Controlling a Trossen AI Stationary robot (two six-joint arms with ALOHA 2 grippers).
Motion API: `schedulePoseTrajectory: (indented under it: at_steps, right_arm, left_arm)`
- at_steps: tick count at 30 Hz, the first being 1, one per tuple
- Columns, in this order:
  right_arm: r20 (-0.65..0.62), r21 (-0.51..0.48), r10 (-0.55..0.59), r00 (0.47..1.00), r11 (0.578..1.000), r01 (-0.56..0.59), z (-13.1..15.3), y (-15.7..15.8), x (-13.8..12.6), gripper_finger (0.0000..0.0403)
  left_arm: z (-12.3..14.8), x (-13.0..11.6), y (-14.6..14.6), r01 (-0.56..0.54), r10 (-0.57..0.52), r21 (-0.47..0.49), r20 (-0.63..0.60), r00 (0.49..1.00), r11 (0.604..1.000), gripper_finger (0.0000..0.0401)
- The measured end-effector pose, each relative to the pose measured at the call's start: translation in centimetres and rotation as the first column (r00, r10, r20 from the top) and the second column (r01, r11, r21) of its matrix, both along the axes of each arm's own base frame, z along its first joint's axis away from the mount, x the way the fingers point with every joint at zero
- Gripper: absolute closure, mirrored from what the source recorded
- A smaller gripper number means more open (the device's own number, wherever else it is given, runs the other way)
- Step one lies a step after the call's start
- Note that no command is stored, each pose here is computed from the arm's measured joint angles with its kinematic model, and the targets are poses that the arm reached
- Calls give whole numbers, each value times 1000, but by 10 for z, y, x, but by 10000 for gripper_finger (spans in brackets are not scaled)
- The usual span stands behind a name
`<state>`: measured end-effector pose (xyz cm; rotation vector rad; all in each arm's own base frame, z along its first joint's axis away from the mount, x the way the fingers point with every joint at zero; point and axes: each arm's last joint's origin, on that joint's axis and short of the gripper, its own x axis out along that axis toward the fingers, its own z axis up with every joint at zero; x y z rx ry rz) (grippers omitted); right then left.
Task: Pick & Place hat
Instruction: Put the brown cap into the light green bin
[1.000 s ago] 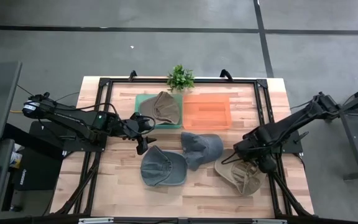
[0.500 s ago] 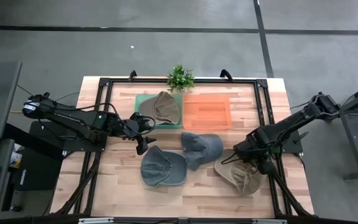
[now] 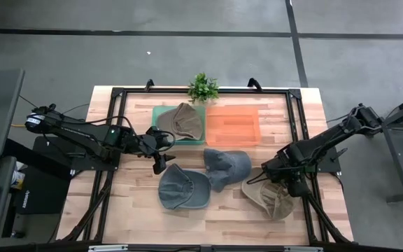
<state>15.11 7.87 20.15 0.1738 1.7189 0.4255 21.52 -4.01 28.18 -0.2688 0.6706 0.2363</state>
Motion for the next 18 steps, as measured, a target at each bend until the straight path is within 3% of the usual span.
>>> schedulePoseTrajectory:
  at_steps: [8, 18]
  right_arm:
    - [-18, -7, -16, 1000, 1000, 15, 0, 0, -1, 394]
    - [-42, -21, -82, 996, 996, 81, 0, 0, -1, 401]
  left_arm:
    - [0, 0, 0, 0, 0, -1, 0, 1000, 1000, 153]
    - [0, 0, 0, 1, -1, -1, 0, 1000, 1000, 153]
